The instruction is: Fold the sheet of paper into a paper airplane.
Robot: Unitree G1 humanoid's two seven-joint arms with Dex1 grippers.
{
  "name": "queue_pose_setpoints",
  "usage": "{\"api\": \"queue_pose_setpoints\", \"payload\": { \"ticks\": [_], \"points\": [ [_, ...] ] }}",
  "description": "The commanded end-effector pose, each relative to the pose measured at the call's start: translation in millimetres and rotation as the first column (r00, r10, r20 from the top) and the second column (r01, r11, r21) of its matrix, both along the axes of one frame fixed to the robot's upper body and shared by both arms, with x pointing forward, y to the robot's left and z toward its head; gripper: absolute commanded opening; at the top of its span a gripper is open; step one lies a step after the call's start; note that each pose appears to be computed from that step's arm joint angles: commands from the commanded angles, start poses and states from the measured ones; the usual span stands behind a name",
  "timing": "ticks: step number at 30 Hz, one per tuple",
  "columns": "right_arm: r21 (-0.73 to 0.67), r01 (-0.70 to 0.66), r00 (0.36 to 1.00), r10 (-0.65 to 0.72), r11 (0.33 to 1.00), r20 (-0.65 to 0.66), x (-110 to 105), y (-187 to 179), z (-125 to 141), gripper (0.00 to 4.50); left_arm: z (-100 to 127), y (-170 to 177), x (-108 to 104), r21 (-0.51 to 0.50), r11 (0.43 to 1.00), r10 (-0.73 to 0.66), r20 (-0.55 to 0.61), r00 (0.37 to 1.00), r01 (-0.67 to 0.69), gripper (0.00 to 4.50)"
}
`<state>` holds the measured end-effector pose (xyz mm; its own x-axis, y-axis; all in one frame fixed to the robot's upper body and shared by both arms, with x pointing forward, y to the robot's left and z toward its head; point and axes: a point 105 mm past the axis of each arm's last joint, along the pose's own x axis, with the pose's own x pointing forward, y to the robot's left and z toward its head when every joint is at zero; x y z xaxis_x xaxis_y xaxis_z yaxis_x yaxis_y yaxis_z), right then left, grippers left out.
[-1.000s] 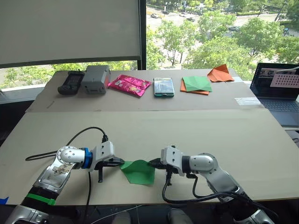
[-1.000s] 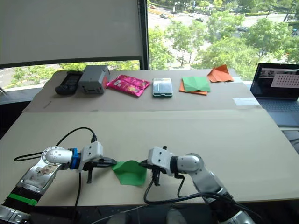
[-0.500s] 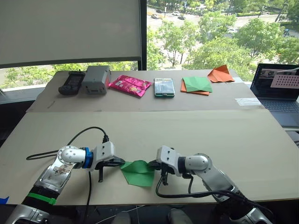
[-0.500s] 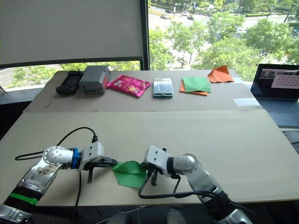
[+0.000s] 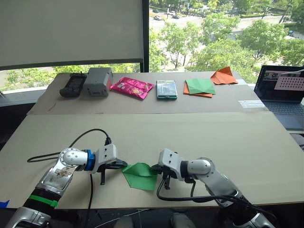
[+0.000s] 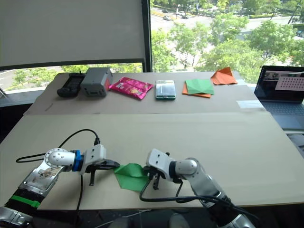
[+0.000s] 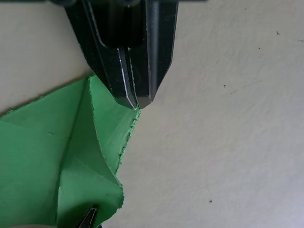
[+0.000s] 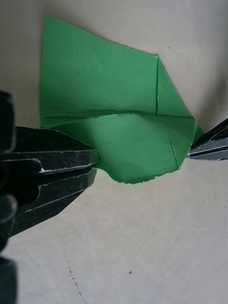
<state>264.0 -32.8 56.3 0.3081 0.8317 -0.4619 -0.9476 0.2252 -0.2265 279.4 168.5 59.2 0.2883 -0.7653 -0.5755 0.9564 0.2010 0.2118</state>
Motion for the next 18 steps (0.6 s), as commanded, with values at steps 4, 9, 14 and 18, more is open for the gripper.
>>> {"api": "queue_pose_setpoints", "payload": {
  "ticks": [4,9,14,18],
  "points": [
    [-0.027,0.005,1.000,-0.005,1.000,-0.009,-3,0,-5,0.00,15,-1,6,-0.077,0.995,0.053,-0.042,0.998,-0.056,0.02],
    [-0.034,0.008,1.000,-0.009,0.999,-0.007,-3,-1,-6,0.00,60,-14,-4,-0.266,0.964,-0.016,-0.116,0.993,-0.015,0.02],
    [-0.039,0.009,1.000,-0.009,0.999,-0.010,-2,-1,-8,0.00,61,-22,-23,-0.276,0.960,-0.104,-0.191,0.976,0.048,0.02],
    [-0.039,0.011,1.000,-0.011,0.999,-0.007,-2,-1,-7,0.00,46,-22,-21,-0.222,0.974,-0.093,-0.179,0.979,0.052,0.02]
  ]
}}
